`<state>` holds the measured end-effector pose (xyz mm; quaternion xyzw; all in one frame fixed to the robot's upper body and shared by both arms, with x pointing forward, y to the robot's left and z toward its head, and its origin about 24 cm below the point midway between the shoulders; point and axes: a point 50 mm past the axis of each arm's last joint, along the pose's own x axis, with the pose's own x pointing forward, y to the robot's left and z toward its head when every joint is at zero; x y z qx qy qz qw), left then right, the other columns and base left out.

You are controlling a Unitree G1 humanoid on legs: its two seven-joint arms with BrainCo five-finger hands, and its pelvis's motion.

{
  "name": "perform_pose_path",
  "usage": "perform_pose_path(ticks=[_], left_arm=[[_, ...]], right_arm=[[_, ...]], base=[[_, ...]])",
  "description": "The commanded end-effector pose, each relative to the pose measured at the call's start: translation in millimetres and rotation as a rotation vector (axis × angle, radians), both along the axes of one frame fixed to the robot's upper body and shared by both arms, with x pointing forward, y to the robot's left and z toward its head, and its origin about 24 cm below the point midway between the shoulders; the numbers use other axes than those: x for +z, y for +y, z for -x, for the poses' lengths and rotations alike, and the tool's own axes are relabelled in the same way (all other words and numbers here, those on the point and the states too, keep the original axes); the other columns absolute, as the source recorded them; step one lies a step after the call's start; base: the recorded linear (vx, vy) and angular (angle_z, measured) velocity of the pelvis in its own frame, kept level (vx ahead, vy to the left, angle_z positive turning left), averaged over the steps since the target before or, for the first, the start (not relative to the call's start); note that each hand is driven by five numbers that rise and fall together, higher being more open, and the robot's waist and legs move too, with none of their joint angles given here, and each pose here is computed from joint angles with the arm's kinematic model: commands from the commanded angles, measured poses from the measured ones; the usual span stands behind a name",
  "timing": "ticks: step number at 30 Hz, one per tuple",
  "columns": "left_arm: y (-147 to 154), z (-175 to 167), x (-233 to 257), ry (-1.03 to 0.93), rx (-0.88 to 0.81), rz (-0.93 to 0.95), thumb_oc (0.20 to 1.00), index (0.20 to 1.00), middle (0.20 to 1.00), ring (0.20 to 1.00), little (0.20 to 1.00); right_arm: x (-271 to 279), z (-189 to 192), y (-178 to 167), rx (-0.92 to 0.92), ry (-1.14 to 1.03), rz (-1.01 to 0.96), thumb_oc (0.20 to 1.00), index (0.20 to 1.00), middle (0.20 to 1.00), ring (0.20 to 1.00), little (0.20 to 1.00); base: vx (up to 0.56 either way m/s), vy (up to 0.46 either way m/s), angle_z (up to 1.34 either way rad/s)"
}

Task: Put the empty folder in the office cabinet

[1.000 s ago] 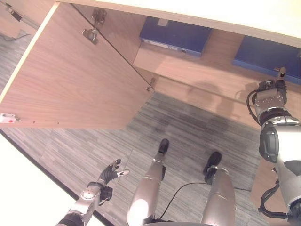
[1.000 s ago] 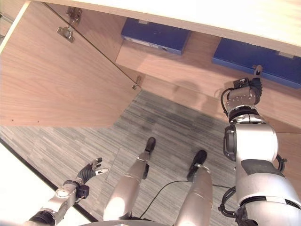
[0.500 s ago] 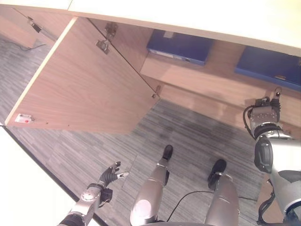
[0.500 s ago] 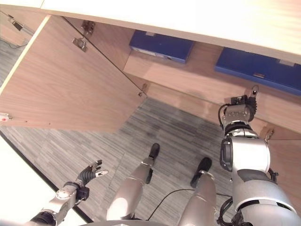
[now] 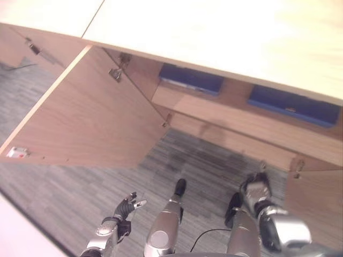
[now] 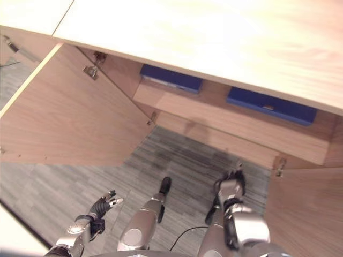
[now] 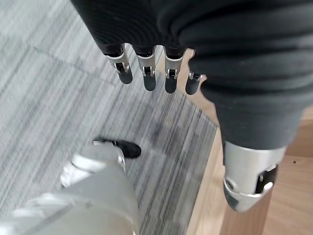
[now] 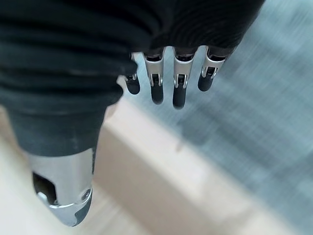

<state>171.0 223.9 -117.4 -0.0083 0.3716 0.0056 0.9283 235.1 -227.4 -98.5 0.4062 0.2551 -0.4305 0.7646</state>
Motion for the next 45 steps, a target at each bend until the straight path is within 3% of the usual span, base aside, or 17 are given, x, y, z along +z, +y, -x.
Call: perform_pose_path(ticks=[1, 8, 16, 28, 38, 45], left_arm=[[17, 20, -9, 0.056, 0.06, -0.064, 1.0, 1.0, 1.0, 1.0, 1.0], [25, 53, -22, 0.142, 0.102, -0.066, 1.0, 1.0, 1.0, 1.0, 1.0], [21, 68, -28, 0.203, 0.052, -0.076, 1.0, 1.0, 1.0, 1.0, 1.0], [24, 51, -22, 0.152, 0.009, -0.083, 1.0, 1.0, 1.0, 1.0, 1.0], [18, 78, -34, 0.25, 0.067, -0.055, 1.0, 1.0, 1.0, 1.0, 1.0], [16, 68, -32, 0.227, 0.105, -0.025, 1.0, 1.0, 1.0, 1.0, 1.0]], right_arm=[[11, -5, -3, 0.246, -0.1, 0.187, 1.0, 1.0, 1.0, 1.0, 1.0], [-5, 38, 3, 0.855, 0.017, 0.48, 1.0, 1.0, 1.0, 1.0, 1.0], [-12, 55, 14, 1.15, 0.065, 0.576, 1.0, 1.0, 1.0, 1.0, 1.0], [-15, 63, 13, 1.154, 0.069, 0.564, 1.0, 1.0, 1.0, 1.0, 1.0], [-25, 83, 1, 1.144, 0.153, 0.527, 1.0, 1.0, 1.0, 1.0, 1.0], [-12, 58, -13, 1.104, 0.135, 0.599, 1.0, 1.0, 1.0, 1.0, 1.0]], base=[[0.07, 0.129, -0.26], [0.09, 0.134, -0.4], [0.07, 0.13, -0.16], [-0.04, 0.057, 0.27], [-0.01, -0.128, 0.65], [-0.16, 0.05, 0.74]])
